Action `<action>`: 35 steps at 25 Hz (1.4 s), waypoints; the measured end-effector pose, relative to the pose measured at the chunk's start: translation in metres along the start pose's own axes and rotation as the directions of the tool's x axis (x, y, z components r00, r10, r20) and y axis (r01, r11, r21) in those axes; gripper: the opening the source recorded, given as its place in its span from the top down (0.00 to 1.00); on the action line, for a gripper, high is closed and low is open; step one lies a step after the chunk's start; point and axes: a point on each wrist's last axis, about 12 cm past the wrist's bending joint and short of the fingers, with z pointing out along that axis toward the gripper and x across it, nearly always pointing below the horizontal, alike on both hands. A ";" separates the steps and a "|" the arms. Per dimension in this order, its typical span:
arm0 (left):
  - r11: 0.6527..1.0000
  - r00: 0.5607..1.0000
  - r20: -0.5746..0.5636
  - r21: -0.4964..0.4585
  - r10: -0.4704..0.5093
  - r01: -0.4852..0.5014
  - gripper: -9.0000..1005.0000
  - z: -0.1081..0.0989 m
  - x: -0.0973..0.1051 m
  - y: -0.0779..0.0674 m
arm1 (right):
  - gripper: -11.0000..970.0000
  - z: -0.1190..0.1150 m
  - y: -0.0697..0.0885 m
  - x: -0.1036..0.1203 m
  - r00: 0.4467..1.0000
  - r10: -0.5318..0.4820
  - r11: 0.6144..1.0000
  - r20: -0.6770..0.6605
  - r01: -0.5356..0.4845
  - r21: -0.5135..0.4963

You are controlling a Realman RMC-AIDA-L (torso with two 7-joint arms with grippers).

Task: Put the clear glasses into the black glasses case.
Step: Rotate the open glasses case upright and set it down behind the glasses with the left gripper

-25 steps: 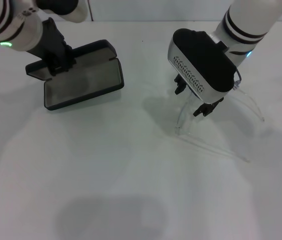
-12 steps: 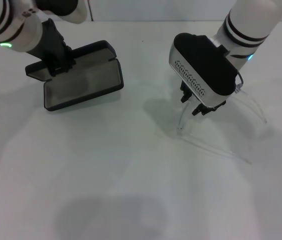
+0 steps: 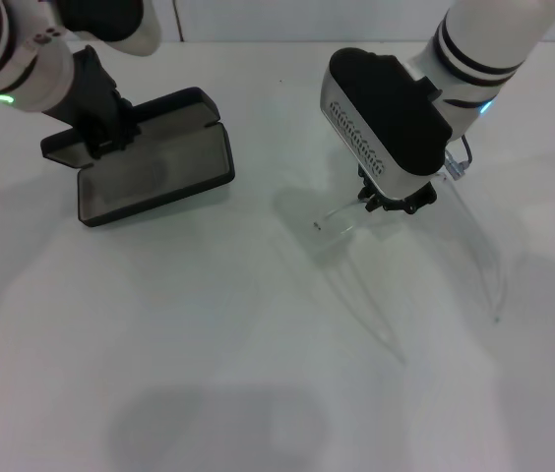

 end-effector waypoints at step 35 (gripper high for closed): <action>0.996 0.998 0.006 0.065 0.066 -0.067 0.79 0.004 -0.107 -0.056 | 0.94 -0.151 0.249 0.155 0.386 0.885 0.356 0.261 -0.921 0.155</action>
